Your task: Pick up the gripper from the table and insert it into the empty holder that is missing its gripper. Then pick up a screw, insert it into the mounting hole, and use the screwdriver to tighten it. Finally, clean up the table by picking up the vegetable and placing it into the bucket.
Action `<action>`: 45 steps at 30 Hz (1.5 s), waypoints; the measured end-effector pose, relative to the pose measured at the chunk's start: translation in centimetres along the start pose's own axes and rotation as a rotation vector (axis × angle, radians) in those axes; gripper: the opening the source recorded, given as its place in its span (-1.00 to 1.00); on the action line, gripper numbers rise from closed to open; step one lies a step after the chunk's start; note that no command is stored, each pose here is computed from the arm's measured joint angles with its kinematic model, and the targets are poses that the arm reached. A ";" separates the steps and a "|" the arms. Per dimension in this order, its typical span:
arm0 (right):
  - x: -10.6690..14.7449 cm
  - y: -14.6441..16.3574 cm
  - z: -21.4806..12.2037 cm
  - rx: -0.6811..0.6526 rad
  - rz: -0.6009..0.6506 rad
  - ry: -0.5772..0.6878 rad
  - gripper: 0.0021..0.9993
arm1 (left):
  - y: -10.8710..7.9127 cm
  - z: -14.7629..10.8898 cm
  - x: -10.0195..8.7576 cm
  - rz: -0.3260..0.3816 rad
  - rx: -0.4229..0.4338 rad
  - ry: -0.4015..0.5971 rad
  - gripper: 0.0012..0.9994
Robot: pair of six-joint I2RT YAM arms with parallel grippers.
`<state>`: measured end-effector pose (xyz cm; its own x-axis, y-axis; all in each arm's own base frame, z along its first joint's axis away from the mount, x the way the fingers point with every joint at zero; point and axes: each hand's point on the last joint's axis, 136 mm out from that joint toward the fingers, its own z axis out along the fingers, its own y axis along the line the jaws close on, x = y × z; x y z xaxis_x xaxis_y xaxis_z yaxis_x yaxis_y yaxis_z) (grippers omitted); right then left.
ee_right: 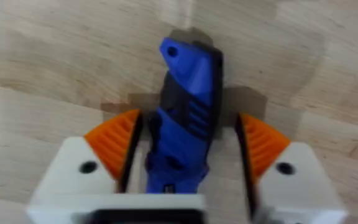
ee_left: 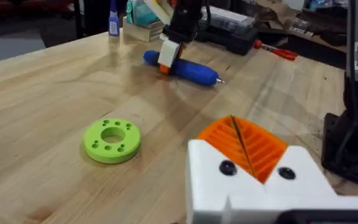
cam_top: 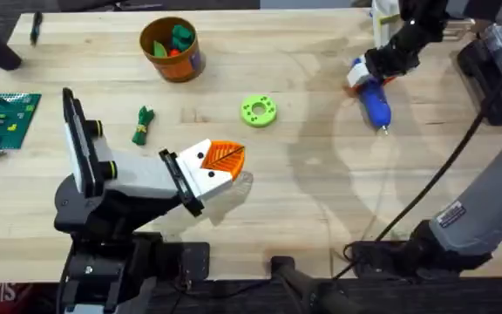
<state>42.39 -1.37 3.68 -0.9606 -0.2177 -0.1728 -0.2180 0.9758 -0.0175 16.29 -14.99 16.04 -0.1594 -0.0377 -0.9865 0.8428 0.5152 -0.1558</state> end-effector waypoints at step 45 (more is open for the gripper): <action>10.0 15.2 -19.2 -0.106 -0.037 -0.402 -0.97 | 0.0 0.0 0.0 0.000 0.000 0.000 -0.97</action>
<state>26.13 10.85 20.62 -0.8128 -0.2065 -0.5447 -0.2874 0.9555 0.0667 16.29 -14.99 16.03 -0.1598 -0.0377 -0.9864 0.8427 0.5152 -0.1562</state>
